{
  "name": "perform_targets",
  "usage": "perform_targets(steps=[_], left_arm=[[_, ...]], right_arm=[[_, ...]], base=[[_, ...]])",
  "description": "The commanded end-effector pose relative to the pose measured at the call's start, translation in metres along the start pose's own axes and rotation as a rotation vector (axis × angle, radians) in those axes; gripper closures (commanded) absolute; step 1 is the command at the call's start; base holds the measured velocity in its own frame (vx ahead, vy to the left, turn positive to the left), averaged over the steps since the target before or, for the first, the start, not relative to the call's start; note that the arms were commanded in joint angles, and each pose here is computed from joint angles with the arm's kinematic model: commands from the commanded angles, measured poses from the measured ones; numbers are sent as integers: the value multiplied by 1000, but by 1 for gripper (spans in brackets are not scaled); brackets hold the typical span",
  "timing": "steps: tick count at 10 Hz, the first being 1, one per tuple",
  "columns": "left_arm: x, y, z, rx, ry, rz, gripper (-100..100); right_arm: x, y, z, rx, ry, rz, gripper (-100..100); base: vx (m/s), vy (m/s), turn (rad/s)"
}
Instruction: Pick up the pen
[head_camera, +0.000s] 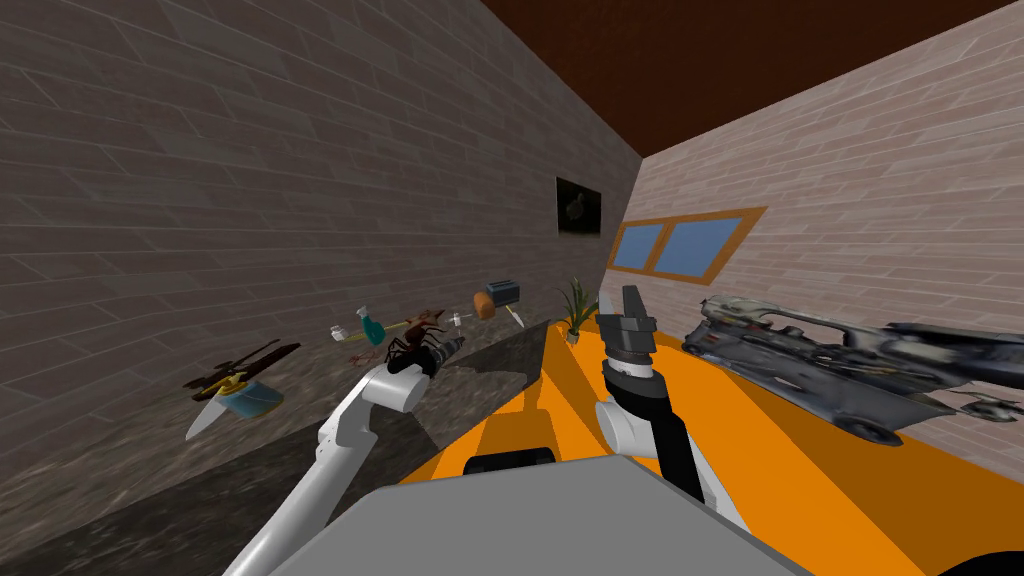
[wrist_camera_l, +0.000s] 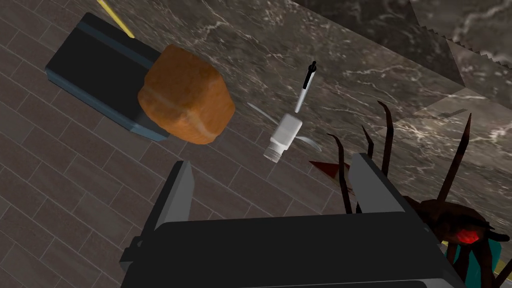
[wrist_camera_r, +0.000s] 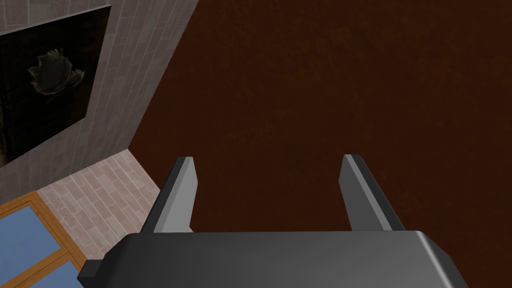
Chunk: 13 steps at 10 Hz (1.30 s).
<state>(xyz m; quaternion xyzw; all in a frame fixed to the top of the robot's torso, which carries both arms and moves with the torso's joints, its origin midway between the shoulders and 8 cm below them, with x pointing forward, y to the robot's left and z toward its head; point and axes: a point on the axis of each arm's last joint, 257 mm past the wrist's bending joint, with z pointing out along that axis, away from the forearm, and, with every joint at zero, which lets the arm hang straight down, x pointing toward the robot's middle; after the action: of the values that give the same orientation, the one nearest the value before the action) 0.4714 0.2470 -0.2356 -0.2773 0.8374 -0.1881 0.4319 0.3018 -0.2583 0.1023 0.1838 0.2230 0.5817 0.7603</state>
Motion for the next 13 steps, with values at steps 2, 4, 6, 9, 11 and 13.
perform_targets(steps=[2, 4, 6, 9, 11, 13], left_arm=[[10, 17, 2, -63, 50, 14, -100], [16, 30, 3, -111, 90, 27, -100], [22, 42, 3, -154, 125, 38, -100], [32, 61, 0, -223, 178, 48, -100], [38, 74, -3, -271, 216, 58, -100], [45, 88, -7, -323, 255, 67, -100]], right_arm=[[0, 0, 0, 0, 0, 0, 0], [0, 0, 0, 0, 0, 0, 0], [0, 0, 0, 0, 0, 0, 0], [0, 0, 0, 0, 0, 0, 0], [0, 0, 0, 0, 0, 0, 0], [0, 0, 0, 0, 0, 0, 0]], base=[[32, -16, -69], [54, -12, -61], [38, -8, -46], [55, -11, -63], [62, -17, -62], [56, -12, -65]])
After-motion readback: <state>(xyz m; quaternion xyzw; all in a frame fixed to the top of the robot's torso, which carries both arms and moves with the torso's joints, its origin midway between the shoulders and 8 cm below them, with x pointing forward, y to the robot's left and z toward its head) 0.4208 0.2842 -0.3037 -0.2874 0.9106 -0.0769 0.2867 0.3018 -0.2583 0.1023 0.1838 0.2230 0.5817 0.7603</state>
